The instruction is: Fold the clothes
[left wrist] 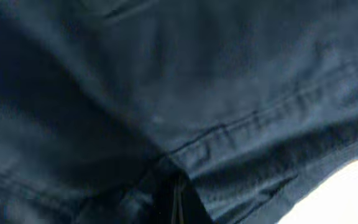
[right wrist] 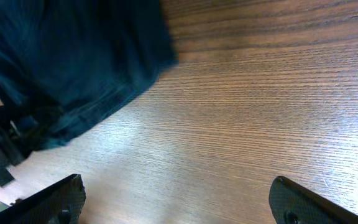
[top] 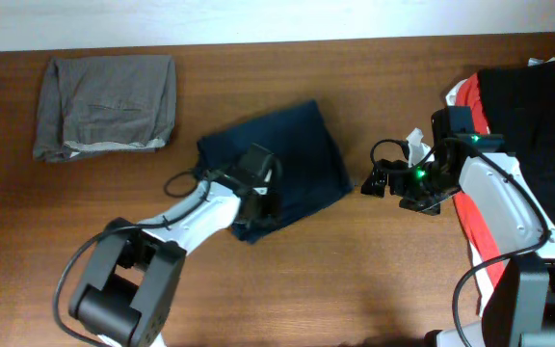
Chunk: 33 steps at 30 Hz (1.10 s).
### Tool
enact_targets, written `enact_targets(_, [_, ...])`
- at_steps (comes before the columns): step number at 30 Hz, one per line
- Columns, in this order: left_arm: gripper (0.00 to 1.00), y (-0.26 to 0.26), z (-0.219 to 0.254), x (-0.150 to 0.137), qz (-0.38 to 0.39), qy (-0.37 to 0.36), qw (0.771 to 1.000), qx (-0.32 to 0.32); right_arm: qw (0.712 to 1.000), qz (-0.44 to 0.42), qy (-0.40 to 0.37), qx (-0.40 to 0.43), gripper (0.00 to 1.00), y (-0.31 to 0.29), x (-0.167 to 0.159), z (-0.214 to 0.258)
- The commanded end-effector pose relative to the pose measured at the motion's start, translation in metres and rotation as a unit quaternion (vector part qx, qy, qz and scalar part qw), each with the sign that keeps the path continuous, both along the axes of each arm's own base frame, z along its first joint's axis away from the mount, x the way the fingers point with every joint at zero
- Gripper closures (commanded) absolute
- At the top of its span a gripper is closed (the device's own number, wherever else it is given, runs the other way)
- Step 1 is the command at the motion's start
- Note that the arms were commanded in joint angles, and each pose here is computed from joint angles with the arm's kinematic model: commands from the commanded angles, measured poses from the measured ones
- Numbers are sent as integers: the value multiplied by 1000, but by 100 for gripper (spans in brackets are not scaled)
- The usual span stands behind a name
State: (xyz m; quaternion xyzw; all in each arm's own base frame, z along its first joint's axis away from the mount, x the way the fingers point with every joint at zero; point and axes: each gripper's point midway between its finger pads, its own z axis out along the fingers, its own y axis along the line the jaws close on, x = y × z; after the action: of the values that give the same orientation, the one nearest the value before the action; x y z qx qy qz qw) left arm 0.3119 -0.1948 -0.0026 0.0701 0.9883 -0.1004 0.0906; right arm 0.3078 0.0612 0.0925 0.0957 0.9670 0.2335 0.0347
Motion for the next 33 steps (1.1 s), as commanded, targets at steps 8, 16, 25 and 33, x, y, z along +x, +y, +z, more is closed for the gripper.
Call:
enact_targets(8, [98,68,98,64,38,-40,996,72,1000,-1,-10,-7,2,-4,3,4])
enact_targets(16, [1,107,47,17,123,35,983,130,1000,-1,-10,-7,2,-4,3,4])
enact_targets(25, [1,113,6,13,162,46,983,71,1000,-1,-10,-7,2,-4,3,4])
enact_targets(33, [42,114,-25,-8,167,59,982,60,1000,-1,-10,-7,2,-4,3,4])
